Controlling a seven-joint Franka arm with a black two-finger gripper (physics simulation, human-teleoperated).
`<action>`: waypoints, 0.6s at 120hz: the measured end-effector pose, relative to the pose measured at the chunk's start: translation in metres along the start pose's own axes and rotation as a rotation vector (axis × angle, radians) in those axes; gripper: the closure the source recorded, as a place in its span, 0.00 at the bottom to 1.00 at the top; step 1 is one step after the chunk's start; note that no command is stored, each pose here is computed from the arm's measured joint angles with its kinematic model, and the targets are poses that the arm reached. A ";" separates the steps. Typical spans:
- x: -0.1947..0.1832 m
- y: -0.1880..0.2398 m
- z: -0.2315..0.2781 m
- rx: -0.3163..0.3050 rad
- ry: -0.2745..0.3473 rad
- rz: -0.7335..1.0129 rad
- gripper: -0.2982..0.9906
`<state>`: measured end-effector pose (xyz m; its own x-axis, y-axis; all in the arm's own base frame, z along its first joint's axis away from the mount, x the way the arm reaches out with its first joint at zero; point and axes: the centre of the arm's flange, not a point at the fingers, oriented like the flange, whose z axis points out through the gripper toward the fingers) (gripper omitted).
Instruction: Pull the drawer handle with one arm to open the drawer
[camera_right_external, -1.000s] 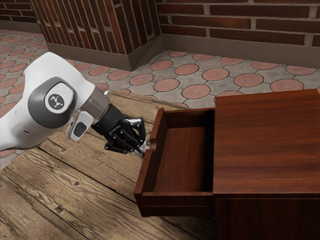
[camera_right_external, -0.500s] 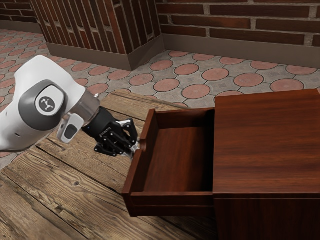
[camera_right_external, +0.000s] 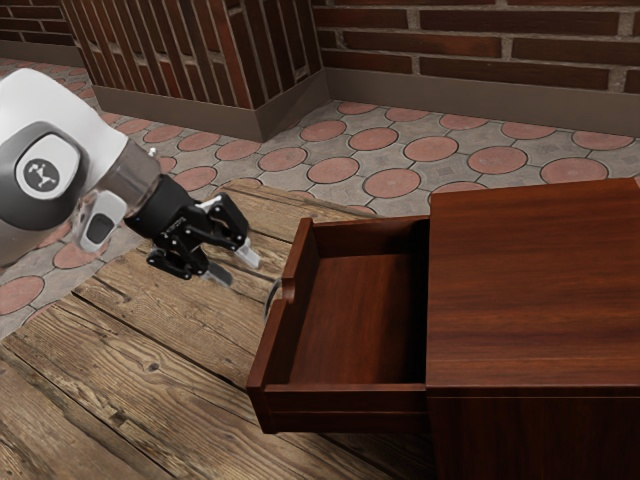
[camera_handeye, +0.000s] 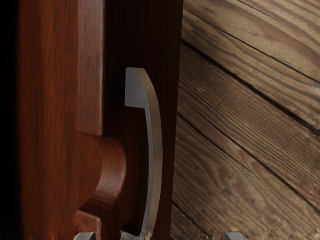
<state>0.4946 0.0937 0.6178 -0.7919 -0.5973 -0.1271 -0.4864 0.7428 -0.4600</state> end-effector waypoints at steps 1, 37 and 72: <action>-0.001 -0.003 -0.003 -0.010 -0.004 0.001 0.52; -0.016 -0.088 -0.085 -0.326 -0.089 -0.302 0.31; -0.016 -0.053 -0.086 -0.472 -0.122 -0.877 0.25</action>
<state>0.5007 0.0901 0.7199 -0.0529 -0.9985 -0.0118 -0.9977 0.0534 -0.0422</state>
